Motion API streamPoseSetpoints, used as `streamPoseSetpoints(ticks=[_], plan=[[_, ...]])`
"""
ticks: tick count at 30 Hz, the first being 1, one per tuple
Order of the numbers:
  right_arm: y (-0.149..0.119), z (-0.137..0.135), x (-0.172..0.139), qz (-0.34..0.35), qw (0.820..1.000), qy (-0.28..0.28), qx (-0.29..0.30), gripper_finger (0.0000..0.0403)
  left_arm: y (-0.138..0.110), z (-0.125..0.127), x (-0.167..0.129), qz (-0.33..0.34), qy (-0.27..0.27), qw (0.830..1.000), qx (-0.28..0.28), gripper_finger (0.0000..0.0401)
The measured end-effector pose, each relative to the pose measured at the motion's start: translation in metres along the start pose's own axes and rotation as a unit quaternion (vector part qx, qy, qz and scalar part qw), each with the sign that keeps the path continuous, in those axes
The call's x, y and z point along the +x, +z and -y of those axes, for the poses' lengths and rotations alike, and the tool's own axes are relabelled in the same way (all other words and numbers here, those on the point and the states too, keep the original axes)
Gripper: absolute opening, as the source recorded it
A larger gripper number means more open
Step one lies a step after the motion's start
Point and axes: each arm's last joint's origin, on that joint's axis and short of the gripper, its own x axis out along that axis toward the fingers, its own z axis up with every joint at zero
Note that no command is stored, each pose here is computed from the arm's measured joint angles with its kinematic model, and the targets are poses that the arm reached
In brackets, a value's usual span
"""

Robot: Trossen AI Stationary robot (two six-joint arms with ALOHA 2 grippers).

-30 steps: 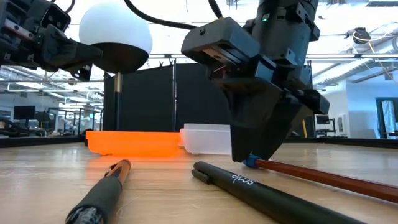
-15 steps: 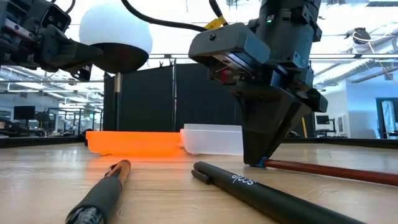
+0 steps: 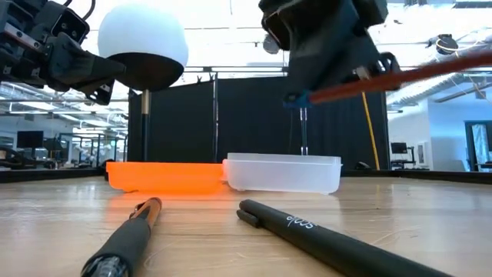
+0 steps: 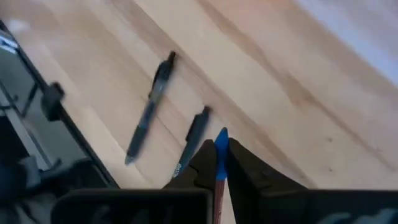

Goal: Pick & place school supplies into a supply box
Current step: Put the brown pencil into the orange supply box

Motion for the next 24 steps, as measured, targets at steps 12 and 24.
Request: streamPoseSetpoints(ticks=[12,24], plan=[[0.078,0.015,-0.073,0.264,0.964,-0.008,0.017,0.001,0.0,0.0,0.0,0.0,-0.001,1.0,-0.022,0.0019],[0.159,0.104,-0.049,0.254,0.963,-0.023,0.088,0.001,-0.002,0.0,0.0,-0.012,0.0,1.0,-0.024,0.0019]])
